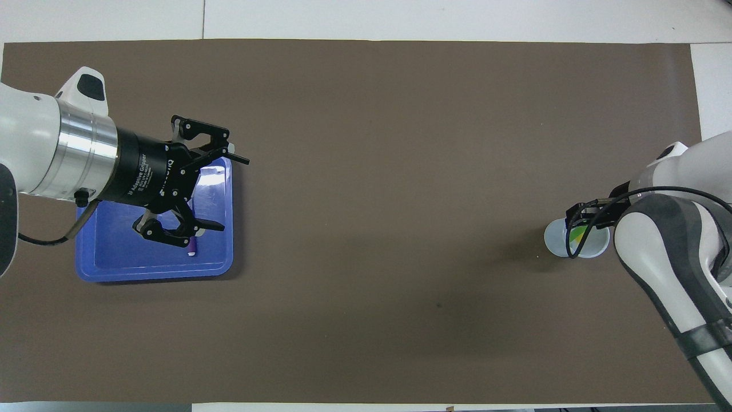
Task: Right arm passes pens to left for tray arrangement
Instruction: 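Grasp the green pen in the cup with the right gripper, then lift the green pen out and carry it toward the left gripper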
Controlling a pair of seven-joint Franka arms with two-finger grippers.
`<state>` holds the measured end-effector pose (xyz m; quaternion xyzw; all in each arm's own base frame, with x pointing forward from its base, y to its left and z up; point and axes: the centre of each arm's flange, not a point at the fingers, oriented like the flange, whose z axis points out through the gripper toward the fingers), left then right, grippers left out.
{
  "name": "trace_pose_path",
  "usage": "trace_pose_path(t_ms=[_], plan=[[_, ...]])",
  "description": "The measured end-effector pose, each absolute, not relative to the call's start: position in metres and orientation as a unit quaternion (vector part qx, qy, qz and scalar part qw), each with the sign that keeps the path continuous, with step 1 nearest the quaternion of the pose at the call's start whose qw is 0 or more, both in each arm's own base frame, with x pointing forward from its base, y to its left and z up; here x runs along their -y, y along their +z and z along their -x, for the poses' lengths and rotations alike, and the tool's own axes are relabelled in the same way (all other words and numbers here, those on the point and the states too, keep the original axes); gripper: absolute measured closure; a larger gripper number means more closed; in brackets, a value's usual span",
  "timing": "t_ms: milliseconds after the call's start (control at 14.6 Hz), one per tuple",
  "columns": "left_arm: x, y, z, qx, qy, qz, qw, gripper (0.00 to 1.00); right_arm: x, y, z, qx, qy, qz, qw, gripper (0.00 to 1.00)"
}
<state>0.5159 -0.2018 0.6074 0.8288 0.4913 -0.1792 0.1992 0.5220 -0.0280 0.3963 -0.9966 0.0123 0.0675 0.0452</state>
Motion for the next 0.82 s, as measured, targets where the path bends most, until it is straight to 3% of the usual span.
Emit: trace_pose_path(t_ms=[479, 616, 753, 821], plan=[[0.2026, 0.6087, -0.5162, -0.493, -0.176, -0.828, 0.202, 0.0, 0.0387, 0.3886, -0.5239, -0.021, 0.068, 0.996, 0.047, 0.42], [0.2026, 0.6088, -0.5164, -0.493, -0.176, -0.828, 0.203, 0.0, 0.0376, 0.3887, -0.524, -0.02, 0.068, 0.996, 0.047, 0.47], [0.2026, 0.6089, -0.5164, -0.493, -0.175, -0.827, 0.203, 0.0, 0.0366, 0.3887, -0.5241, -0.019, 0.069, 0.996, 0.047, 0.6], [0.2026, 0.6089, -0.5164, -0.493, -0.175, -0.827, 0.203, 0.0, 0.0366, 0.3889, -0.5242, -0.019, 0.068, 0.996, 0.047, 0.61]])
